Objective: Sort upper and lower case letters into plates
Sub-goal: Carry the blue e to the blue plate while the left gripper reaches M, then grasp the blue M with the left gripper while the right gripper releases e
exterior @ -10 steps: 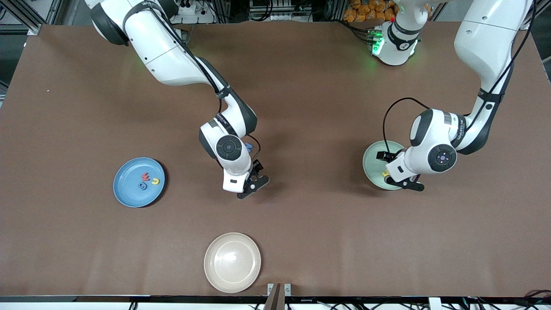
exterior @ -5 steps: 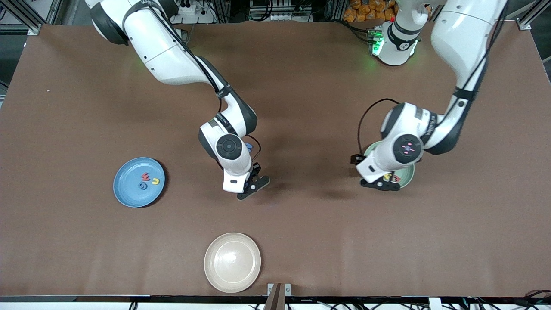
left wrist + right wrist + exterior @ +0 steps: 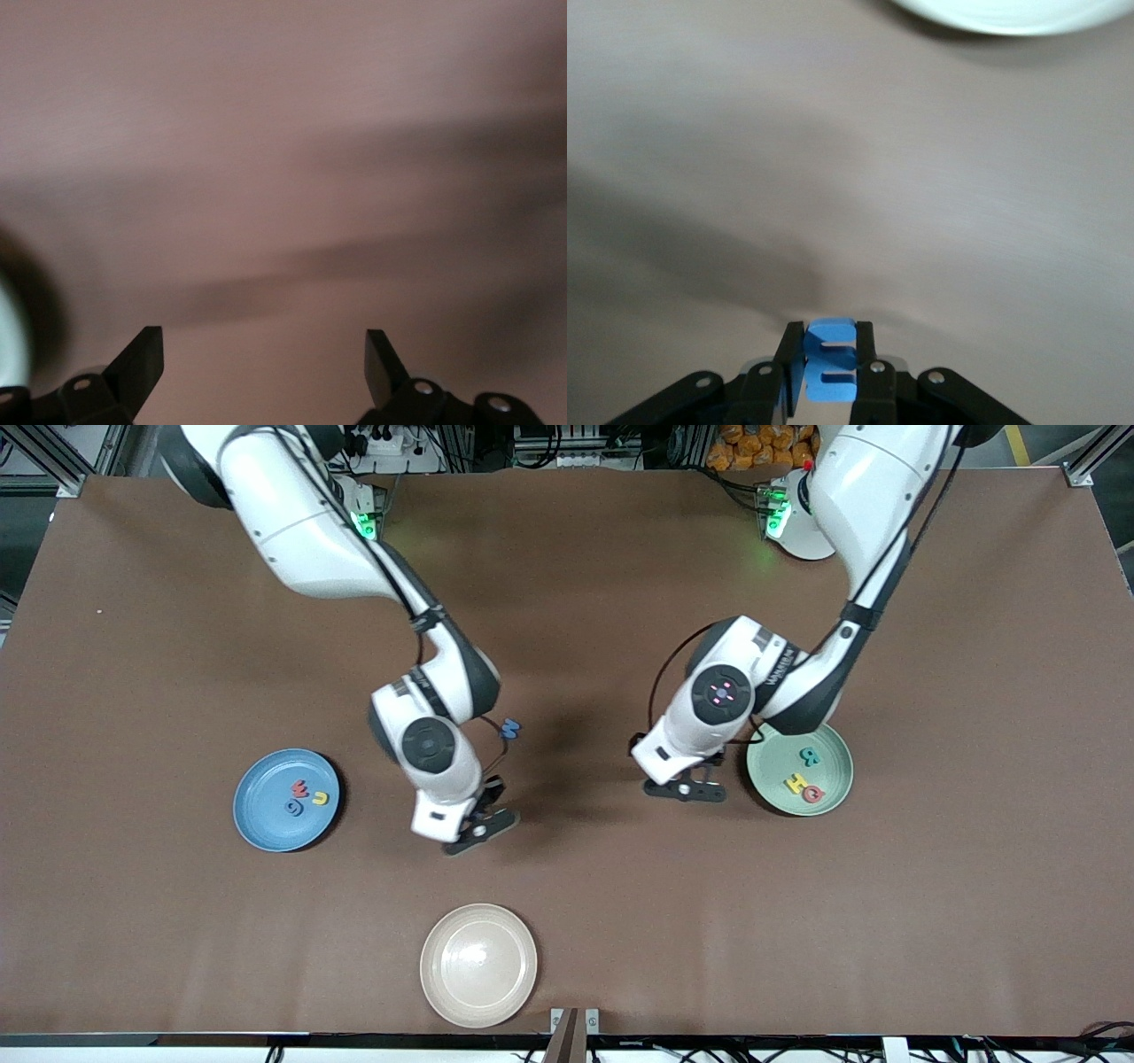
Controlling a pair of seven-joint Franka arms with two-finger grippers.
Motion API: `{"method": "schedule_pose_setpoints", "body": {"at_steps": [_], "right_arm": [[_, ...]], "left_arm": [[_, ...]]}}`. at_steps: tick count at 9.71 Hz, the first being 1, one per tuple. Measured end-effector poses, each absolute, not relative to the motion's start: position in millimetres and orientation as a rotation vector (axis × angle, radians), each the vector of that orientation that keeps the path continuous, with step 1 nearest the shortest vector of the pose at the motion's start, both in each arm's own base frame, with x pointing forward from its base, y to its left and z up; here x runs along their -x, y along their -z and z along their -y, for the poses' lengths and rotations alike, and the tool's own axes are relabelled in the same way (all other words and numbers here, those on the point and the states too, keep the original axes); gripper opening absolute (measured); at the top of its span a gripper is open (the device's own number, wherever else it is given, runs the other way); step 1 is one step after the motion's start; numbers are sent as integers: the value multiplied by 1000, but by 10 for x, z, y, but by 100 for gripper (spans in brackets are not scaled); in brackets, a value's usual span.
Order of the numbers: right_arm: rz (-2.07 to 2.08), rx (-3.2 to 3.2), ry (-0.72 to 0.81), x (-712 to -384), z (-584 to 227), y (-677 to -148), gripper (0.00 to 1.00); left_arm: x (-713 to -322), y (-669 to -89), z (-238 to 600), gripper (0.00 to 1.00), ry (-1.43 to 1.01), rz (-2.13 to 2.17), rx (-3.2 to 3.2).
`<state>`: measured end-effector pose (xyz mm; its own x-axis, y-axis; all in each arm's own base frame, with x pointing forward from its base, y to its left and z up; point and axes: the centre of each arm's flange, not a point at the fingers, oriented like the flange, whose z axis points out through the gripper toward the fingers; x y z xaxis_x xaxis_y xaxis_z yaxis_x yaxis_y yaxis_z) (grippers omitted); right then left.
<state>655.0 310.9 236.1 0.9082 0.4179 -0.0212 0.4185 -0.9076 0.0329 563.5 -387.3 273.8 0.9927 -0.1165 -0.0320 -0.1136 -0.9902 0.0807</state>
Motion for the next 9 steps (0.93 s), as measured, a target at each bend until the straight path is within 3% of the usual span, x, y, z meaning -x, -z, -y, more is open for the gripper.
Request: {"method": "schedule_pose_setpoints", "body": {"at_steps": [3, 6, 9], "right_arm": [[-450, -3062, 98, -6843, -1789, -2570, 27], [-351, -3072, 185, -6748, -821, -2461, 27], [-234, -3090, 231, -6486, -44, -2413, 27]], "left_arm": [[-5345, -2681, 4569, 100, -85, 260, -2962], [-4927, -2494, 5271, 100, -151, 373, -2959], [-4235, -2268, 5948, 100, -238, 295, -3030]]}}
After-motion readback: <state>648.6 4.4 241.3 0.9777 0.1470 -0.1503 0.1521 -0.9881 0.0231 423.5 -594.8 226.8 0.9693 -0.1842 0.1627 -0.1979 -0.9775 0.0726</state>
